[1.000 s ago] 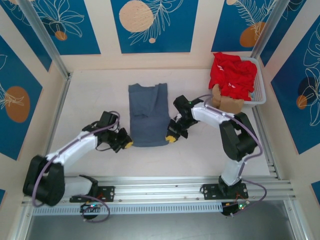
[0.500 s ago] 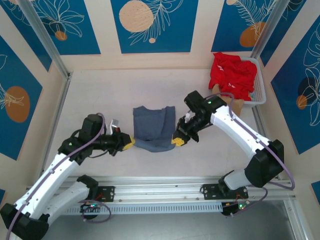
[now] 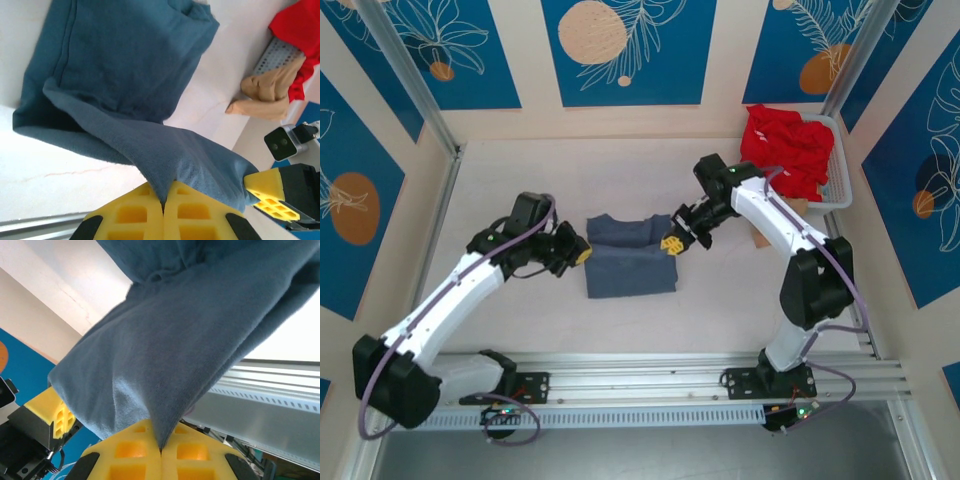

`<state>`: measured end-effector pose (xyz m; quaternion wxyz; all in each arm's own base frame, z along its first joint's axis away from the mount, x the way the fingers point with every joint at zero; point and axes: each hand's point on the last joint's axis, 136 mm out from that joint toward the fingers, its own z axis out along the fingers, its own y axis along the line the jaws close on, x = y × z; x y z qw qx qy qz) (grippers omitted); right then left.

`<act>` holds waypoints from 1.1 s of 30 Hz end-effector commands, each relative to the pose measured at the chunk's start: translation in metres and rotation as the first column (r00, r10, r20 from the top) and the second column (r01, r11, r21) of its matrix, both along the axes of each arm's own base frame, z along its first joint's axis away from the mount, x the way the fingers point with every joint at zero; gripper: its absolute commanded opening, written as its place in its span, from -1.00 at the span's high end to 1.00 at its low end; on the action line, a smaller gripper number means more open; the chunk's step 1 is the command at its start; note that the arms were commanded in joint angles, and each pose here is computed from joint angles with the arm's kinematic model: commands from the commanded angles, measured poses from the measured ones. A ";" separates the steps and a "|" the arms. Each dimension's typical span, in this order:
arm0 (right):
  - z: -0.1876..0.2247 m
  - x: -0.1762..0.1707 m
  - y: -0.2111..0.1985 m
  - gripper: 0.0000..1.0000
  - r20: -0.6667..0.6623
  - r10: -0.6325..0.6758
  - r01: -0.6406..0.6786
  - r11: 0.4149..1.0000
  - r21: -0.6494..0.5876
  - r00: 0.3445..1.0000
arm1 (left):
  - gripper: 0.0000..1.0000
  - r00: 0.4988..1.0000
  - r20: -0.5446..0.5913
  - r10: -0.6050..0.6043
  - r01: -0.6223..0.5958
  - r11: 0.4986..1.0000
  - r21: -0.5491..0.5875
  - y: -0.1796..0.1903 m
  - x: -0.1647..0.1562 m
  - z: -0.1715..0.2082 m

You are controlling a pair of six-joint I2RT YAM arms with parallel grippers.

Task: Fold and stack the t-shirts

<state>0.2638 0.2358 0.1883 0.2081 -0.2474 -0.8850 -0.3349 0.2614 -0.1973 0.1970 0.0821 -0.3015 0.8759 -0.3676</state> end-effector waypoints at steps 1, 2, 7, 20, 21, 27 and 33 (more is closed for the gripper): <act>-0.003 0.019 0.002 1.00 -0.032 -0.042 0.042 0.999 0.023 0.999 | 1.00 0.995 -0.054 0.083 -0.080 0.996 0.049 0.015 0.015 -0.006; -0.008 0.026 0.001 1.00 -0.035 -0.051 0.052 0.998 0.024 0.998 | 1.00 0.993 -0.067 0.094 -0.090 0.994 0.058 0.017 0.020 -0.011; -0.029 0.071 -0.001 1.00 -0.036 -0.091 0.092 0.996 0.010 0.995 | 1.00 0.989 -0.091 0.116 -0.111 0.992 0.056 0.021 0.065 -0.032; -0.074 0.180 -0.033 -0.27 0.167 -0.106 0.133 0.978 -0.162 0.980 | -0.13 0.999 -0.036 -0.004 0.009 0.992 0.128 0.019 0.182 -0.072; -0.067 0.180 -0.036 -0.29 0.191 -0.091 0.125 0.976 -0.176 0.977 | -0.15 1.000 -0.015 -0.005 0.007 0.992 0.127 0.020 0.180 -0.064; -0.053 0.138 -0.049 -0.13 0.268 -0.018 0.083 0.969 -0.233 0.963 | -0.12 0.999 -0.047 0.007 0.001 0.986 0.168 0.027 0.110 -0.046; -0.041 0.071 -0.039 0.20 0.376 -0.025 0.073 0.991 -0.112 0.926 | -0.02 0.966 -0.210 0.150 -0.148 0.989 0.026 -0.021 0.008 -0.077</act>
